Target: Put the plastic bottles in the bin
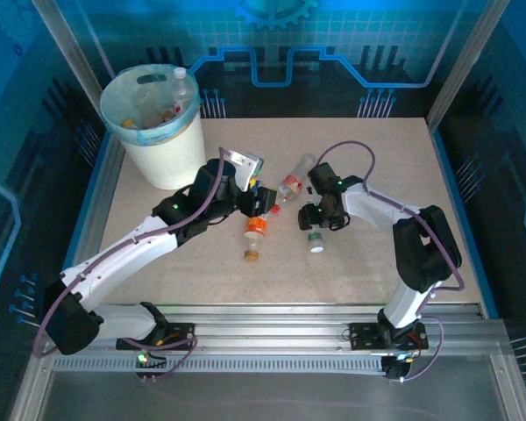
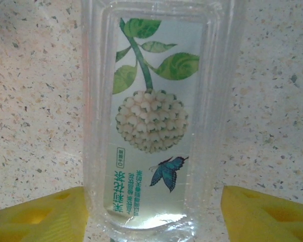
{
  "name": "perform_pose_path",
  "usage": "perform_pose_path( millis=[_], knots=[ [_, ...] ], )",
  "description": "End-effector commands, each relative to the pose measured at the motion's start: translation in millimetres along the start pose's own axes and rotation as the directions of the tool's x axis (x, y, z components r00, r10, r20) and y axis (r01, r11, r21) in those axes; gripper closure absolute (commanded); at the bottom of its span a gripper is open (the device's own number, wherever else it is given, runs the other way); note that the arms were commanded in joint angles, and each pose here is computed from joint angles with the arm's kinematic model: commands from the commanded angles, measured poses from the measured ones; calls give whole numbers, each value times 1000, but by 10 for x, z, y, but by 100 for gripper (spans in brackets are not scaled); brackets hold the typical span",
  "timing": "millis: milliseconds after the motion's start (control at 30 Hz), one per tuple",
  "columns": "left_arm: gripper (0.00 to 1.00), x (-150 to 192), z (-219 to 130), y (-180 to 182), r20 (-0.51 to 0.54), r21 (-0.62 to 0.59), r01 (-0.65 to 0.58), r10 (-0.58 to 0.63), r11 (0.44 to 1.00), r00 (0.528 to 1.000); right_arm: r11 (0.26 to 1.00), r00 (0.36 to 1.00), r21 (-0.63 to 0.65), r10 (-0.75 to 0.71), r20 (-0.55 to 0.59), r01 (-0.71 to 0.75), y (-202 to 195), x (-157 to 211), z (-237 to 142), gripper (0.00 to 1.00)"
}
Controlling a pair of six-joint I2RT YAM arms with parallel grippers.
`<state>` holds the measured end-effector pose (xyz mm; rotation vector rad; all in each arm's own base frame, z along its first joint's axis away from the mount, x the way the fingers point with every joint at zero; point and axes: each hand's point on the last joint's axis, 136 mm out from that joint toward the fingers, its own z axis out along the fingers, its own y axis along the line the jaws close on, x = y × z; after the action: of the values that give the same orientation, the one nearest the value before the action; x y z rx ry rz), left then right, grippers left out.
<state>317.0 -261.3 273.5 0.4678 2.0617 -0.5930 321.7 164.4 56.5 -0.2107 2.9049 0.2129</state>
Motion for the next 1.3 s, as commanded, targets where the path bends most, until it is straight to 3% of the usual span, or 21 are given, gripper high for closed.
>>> perform_pose_path(
  millis=[0,300,567,700,800,933,1033,1267],
  knots=[
    [32,-146,-30,-7,55,-11,-15,16,1000,998,1000,1000,8,-1,2,1,-32,-94,71,28],
    [28,-200,-62,3,72,-22,-23,24,999,997,1000,1000,10,-13,16,13,-26,-153,68,40],
    [14,-219,-38,137,53,-36,147,-145,988,988,993,979,-48,-99,178,109,127,-169,-592,42],
    [12,-271,-30,248,15,31,354,-354,935,935,949,902,-142,-213,375,282,523,-205,-1148,44],
    [11,-356,-41,201,-11,167,471,-476,866,879,892,797,-155,-286,531,424,826,-194,-1572,45],
    [10,-418,-82,-89,-43,352,430,-445,831,895,835,688,-147,-323,650,531,1112,-180,-1912,43],
    [10,-383,-109,-190,-87,399,435,-439,807,894,800,625,-128,-347,699,587,1288,-154,-2079,44],
    [14,-272,-113,-260,-135,421,436,-421,795,897,748,590,-130,-390,707,650,1539,-108,-2158,44]
  ],
)
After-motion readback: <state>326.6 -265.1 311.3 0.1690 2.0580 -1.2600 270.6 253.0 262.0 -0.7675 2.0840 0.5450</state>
